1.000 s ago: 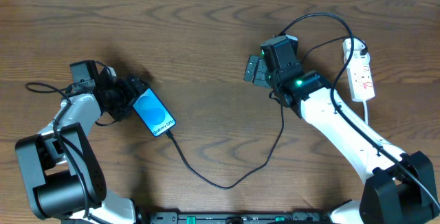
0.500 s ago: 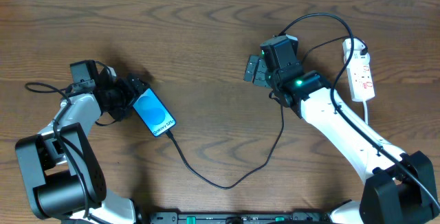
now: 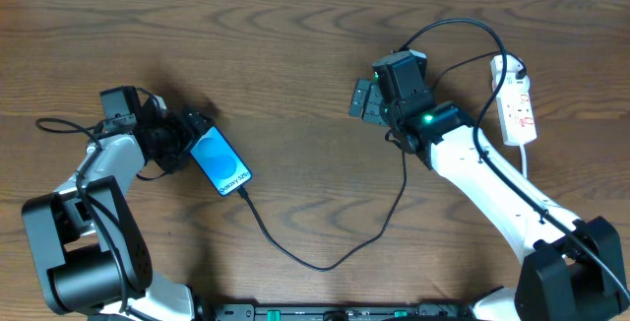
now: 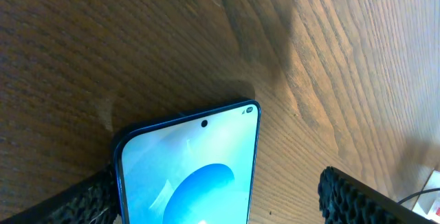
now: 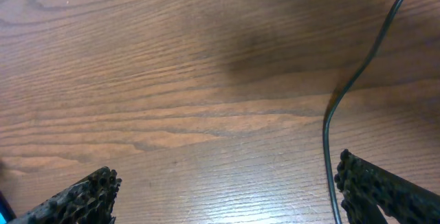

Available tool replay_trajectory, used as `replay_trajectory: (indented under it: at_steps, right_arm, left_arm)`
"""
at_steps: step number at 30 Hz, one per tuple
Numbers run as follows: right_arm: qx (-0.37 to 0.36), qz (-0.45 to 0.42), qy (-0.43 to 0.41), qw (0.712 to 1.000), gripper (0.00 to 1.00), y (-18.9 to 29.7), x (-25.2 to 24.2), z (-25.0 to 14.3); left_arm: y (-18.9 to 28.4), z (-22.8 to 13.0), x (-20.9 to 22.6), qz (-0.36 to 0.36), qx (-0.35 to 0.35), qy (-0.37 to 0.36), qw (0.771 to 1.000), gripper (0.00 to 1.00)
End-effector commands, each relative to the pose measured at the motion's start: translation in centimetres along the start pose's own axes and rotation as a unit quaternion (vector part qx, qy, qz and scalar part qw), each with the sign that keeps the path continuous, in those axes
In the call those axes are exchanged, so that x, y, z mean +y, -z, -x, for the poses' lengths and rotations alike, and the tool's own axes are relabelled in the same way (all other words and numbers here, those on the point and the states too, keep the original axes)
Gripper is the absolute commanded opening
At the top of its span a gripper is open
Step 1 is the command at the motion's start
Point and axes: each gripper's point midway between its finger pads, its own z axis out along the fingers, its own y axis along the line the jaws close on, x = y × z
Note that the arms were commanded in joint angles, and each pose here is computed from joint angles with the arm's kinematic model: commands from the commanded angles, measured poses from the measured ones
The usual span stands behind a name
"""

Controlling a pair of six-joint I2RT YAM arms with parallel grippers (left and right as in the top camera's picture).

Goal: Plug charger to phone and switch on socket

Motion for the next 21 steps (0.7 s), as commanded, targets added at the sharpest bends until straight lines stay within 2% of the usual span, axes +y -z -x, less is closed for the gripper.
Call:
replay_trajectory:
  at_steps: [1,21]
  right_arm:
    - [-0.010,-0.005,0.002,1.000,0.99,0.42,-0.18,0.60]
    - [-0.011,-0.005,0.002,1.000,0.99,0.42,-0.17,0.60]
  left_arm:
    - [-0.92,-1.12,3.48,0.064,0.009,0.019,0.998,0.92]
    - [-0.70,-0.88,4.37,0.090,-0.001,0.029,0.996,0.92]
